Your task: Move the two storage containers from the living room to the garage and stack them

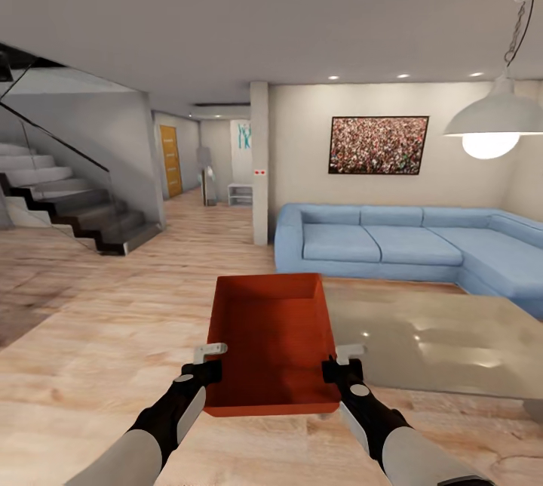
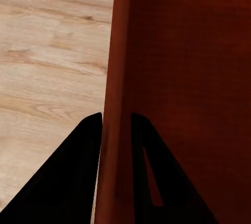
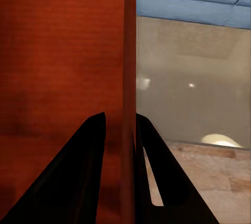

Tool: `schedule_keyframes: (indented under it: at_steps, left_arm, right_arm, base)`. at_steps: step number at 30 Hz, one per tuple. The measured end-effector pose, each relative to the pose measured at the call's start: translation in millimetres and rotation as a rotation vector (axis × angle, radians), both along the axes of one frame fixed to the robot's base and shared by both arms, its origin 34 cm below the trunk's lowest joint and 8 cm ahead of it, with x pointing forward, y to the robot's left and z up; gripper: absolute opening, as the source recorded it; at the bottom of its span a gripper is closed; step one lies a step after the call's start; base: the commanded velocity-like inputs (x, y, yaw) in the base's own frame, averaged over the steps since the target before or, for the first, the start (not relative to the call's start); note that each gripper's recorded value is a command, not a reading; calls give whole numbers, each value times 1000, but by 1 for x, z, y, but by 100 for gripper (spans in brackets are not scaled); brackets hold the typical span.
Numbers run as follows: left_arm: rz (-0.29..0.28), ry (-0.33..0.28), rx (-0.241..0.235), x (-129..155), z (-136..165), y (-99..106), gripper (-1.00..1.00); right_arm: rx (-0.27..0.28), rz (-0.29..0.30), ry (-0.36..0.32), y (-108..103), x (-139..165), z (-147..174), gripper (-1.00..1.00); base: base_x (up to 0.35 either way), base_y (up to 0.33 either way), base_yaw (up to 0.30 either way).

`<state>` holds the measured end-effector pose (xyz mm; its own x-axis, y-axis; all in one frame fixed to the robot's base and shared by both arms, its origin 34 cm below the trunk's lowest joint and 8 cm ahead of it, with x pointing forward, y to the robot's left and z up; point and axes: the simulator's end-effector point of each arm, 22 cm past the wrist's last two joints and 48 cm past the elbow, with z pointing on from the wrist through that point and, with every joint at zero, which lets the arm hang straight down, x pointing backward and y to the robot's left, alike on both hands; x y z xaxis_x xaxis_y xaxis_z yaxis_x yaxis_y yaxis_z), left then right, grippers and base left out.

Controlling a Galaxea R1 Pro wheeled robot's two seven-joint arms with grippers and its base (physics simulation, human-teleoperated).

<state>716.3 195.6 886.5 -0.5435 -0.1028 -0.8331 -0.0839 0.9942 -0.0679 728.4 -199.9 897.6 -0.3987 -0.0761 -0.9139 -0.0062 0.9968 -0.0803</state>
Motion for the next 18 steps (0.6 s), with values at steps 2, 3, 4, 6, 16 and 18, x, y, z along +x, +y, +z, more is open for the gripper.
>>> schedule_keyframes:
  at_steps: [2,3,4,6,16,18]
  left_arm:
    - [0,-1,0,0,1,0,-100]
    - [0,-2,0,0,1,0,-100]
    - [0,-3,0,0,2,0,-100]
    - [0,-4,0,0,2,0,-100]
    - [0,-10,0,1,6,0,-100]
    - [0,-12,0,1,7,0,-100]
  right_arm:
    - [0,0,-1,0,0,1,-100]
    - [0,0,-2,0,0,1,-100]
    - [0,0,-3,0,0,2,-100]
    - [0,0,-4,0,0,2,-100]
    - [0,0,-11,0,1,6,-100]
    - [0,0,-12,0,1,7,-100]
  base:
    - [0,0,266]
    - [0,0,266]
    - [0,0,266]
    - [0,0,266]
    - [0,0,266]
    - [0,0,266]
